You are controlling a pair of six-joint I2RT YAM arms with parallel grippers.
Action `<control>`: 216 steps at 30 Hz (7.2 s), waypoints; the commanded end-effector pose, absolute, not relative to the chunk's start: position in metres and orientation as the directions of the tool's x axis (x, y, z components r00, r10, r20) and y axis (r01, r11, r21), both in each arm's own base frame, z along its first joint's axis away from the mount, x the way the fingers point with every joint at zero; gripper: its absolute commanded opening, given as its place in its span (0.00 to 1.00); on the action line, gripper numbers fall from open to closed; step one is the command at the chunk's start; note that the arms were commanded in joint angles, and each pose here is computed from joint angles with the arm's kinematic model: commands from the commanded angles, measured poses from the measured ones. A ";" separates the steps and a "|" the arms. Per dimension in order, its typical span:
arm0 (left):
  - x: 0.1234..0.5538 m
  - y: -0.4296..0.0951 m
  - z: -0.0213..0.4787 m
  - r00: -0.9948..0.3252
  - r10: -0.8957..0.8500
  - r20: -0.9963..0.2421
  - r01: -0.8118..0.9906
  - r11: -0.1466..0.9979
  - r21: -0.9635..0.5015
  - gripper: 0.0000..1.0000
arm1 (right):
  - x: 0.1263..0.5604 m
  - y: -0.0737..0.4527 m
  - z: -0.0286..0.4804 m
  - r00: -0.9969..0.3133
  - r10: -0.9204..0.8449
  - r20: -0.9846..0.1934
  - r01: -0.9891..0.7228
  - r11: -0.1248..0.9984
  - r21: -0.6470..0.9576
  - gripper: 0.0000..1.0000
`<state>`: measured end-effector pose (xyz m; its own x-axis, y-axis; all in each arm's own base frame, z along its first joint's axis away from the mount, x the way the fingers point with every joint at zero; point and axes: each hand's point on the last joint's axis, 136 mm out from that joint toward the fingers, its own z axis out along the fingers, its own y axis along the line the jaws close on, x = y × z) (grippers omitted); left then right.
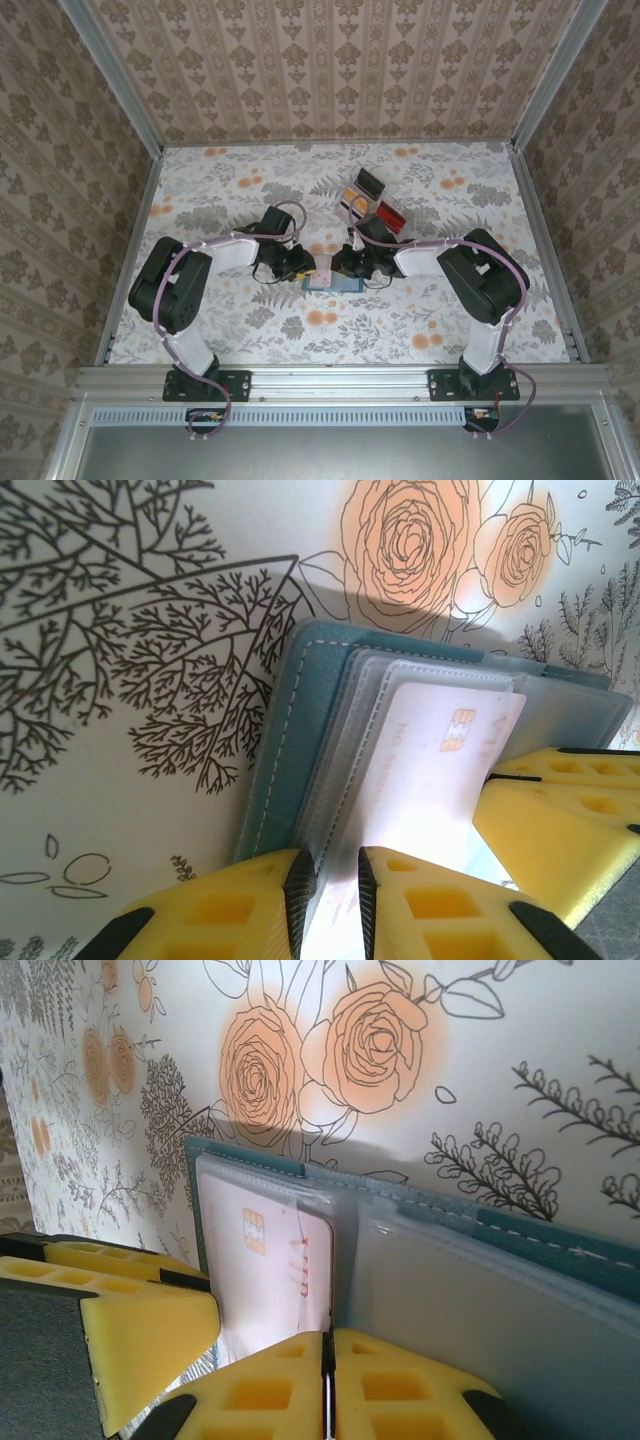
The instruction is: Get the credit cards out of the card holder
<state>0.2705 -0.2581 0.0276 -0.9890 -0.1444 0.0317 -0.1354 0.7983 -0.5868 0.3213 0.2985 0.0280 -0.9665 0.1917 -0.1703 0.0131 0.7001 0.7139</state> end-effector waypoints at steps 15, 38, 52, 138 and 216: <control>0.260 -0.247 0.025 -0.988 -0.141 0.056 -0.148 0.821 -0.552 0.37 | 0.310 0.279 0.048 -0.964 0.171 -0.202 -0.028 0.692 0.721 0.00; 0.278 -0.270 0.052 -0.997 -0.069 -0.027 -0.036 0.776 -0.629 0.25 | 0.306 0.298 0.032 -0.986 0.160 -0.043 0.077 0.674 0.734 0.23; 0.269 -0.265 0.022 -0.996 -0.065 0.064 -0.091 0.808 -0.583 0.21 | 0.303 0.289 0.010 -0.986 0.166 -0.009 0.117 0.730 0.673 0.23; 0.282 -0.295 0.137 -0.971 -0.051 -0.232 0.138 0.674 -0.726 0.98 | 0.304 0.220 0.175 -0.943 0.271 -0.194 0.095 0.776 0.623 0.00; 0.306 -0.214 0.167 -0.876 -0.428 -0.223 -0.124 0.647 -0.753 0.88 | 0.359 0.206 0.203 -0.790 0.010 -0.613 -0.342 0.822 0.455 0.00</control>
